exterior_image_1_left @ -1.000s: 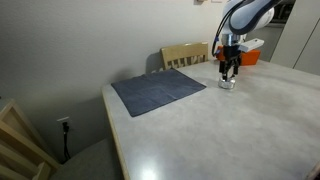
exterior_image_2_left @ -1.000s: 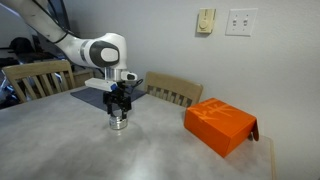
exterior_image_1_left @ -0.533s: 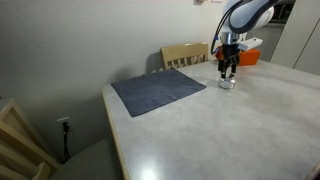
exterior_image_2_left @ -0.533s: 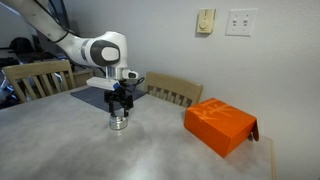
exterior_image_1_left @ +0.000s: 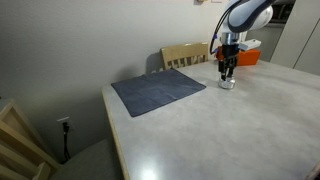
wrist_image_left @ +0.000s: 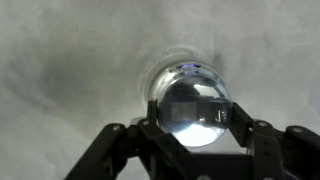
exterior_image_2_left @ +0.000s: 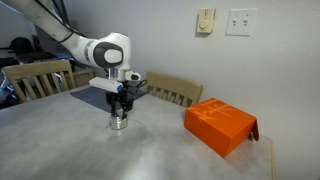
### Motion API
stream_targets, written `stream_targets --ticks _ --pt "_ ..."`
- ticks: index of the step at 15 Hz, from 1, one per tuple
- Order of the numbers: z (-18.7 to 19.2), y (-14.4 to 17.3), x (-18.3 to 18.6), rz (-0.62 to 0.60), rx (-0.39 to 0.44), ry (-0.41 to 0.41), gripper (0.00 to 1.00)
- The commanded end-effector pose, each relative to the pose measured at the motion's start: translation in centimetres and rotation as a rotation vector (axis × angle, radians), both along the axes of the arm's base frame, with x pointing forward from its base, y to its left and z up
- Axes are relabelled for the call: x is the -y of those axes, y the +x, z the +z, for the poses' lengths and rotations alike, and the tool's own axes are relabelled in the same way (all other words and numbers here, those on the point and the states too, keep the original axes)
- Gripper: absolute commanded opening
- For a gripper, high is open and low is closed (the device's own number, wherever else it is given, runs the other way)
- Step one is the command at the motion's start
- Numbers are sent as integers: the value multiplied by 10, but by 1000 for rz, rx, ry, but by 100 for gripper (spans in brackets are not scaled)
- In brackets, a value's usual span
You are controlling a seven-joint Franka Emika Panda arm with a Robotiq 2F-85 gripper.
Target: Pick up the lid, close the container, open the container again and close it again before putting the lid back down
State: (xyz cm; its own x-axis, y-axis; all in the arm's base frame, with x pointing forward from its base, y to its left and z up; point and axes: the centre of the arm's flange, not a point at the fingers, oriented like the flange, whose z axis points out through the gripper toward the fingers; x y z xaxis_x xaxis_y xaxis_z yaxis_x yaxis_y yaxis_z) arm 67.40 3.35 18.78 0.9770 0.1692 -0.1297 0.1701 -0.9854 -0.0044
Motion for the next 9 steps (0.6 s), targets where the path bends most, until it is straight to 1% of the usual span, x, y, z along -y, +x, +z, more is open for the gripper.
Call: stream_targets --ticks 1,4,9 --pt "-4 8 6 12 -22 37 44" --pt "-3 6 5 14 -25 33 44" --pt "5 -4 0 4 -6 -10 44"
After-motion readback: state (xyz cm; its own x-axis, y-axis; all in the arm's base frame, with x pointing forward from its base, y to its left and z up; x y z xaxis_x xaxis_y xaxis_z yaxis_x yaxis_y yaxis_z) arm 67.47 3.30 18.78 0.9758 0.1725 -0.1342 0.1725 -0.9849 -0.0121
